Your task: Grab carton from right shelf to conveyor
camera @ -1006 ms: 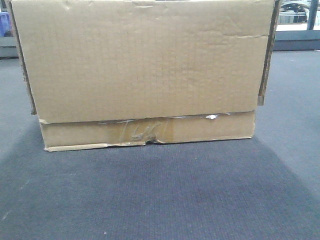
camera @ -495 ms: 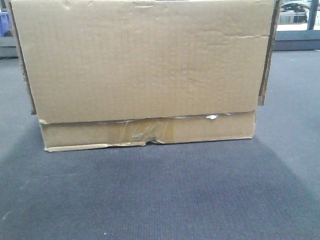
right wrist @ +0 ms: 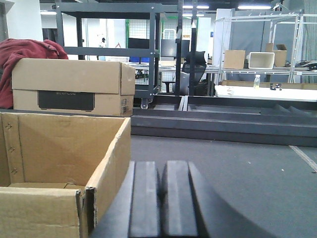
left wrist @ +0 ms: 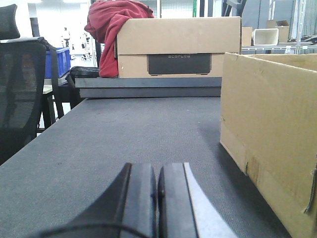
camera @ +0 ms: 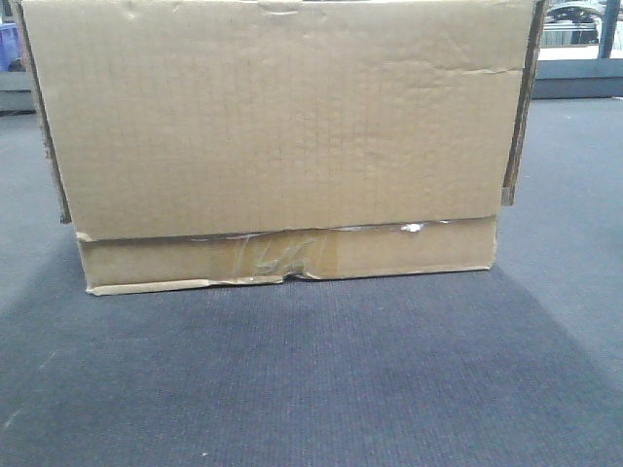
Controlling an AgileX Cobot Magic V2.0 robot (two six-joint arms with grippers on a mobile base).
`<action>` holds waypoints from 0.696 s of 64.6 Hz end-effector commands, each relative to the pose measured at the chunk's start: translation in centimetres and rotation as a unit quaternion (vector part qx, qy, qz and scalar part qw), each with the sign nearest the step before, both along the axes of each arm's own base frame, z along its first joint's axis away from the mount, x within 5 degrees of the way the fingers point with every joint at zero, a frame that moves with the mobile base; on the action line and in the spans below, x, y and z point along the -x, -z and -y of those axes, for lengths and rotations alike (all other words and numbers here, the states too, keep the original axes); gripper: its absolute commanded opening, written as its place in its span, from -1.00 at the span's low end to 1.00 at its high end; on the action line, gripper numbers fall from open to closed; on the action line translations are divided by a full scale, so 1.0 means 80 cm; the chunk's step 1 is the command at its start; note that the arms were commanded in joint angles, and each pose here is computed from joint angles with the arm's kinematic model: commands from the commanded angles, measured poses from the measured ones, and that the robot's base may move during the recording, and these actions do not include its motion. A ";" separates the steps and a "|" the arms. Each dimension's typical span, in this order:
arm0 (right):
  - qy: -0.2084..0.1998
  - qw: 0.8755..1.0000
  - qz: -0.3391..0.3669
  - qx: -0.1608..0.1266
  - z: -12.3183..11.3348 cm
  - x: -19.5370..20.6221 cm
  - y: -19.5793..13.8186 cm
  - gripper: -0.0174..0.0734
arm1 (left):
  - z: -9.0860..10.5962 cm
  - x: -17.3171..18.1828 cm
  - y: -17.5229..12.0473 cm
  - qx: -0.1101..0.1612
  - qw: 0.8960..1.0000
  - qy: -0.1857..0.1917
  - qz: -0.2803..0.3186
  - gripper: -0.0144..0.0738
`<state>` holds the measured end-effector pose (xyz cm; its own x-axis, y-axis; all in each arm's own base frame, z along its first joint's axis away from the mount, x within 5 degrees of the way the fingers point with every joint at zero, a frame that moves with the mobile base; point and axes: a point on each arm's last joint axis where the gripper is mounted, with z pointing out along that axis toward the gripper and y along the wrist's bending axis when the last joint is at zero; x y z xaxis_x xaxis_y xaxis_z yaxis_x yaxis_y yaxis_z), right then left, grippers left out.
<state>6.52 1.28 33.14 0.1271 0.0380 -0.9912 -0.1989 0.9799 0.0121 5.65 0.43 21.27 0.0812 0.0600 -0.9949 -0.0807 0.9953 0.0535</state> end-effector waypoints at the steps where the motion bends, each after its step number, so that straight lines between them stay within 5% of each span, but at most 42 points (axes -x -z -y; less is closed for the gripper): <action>1: 0.004 1.000 0.014 0.006 0.001 0.001 -0.003 -0.77 | 0.000 0.001 -0.004 0.000 1.000 -0.002 0.014 -0.64; 26: 0.039 0.999 -0.018 0.023 0.005 -0.005 0.028 -0.77 | 0.000 0.001 -0.004 0.000 1.000 -0.002 0.014 -0.64; 45: 0.074 0.996 -0.036 0.023 0.012 0.007 0.127 -0.77 | 0.000 0.001 -0.004 0.000 1.000 -0.002 0.014 -0.64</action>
